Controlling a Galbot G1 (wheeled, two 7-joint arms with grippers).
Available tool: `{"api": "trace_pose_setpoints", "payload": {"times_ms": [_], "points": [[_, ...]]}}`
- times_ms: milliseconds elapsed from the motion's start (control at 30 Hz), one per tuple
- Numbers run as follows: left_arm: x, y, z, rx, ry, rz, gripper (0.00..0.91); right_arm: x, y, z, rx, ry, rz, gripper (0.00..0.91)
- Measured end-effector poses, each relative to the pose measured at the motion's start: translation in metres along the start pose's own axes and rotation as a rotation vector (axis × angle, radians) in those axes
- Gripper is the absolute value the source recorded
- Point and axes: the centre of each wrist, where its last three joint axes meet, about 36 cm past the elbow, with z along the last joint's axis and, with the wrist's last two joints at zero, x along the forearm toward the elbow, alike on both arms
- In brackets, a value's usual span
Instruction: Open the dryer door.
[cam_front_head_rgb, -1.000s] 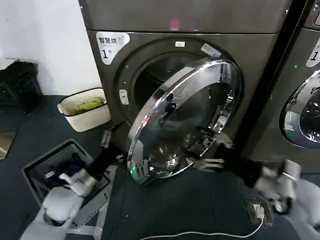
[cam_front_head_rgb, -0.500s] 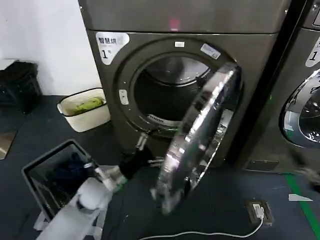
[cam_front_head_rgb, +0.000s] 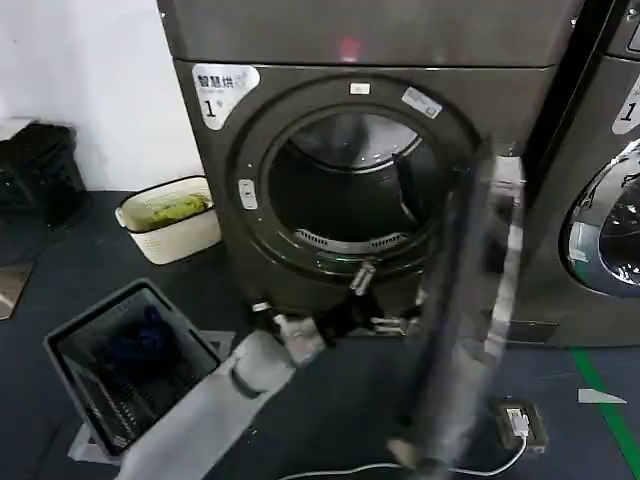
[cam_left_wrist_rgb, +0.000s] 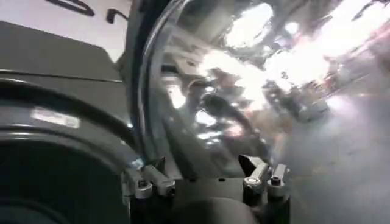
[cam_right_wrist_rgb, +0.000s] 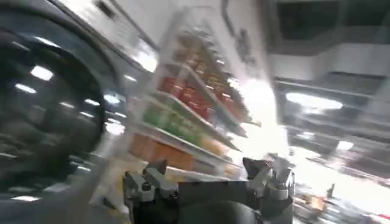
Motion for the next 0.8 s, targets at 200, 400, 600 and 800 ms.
{"api": "trace_pose_setpoints", "payload": {"times_ms": [200, 400, 600, 800], "points": [[-0.056, -0.018, 0.007, 0.026, -0.039, 0.062, 0.907, -0.002, -0.036, 0.009, 0.047, 0.055, 0.138, 0.907], [-0.109, -0.03, 0.013, 0.038, -0.057, 0.096, 0.907, 0.002, -0.071, 0.011, 0.088, 0.044, 0.268, 0.907], [-0.153, -0.04, 0.013, 0.057, -0.076, 0.12, 0.907, 0.005, -0.084, 0.003, 0.086, 0.038, 0.321, 0.907], [-0.164, -0.036, 0.027, 0.057, -0.041, 0.129, 0.907, 0.006, -0.094, 0.004, 0.1, 0.047, 0.365, 0.907]]}}
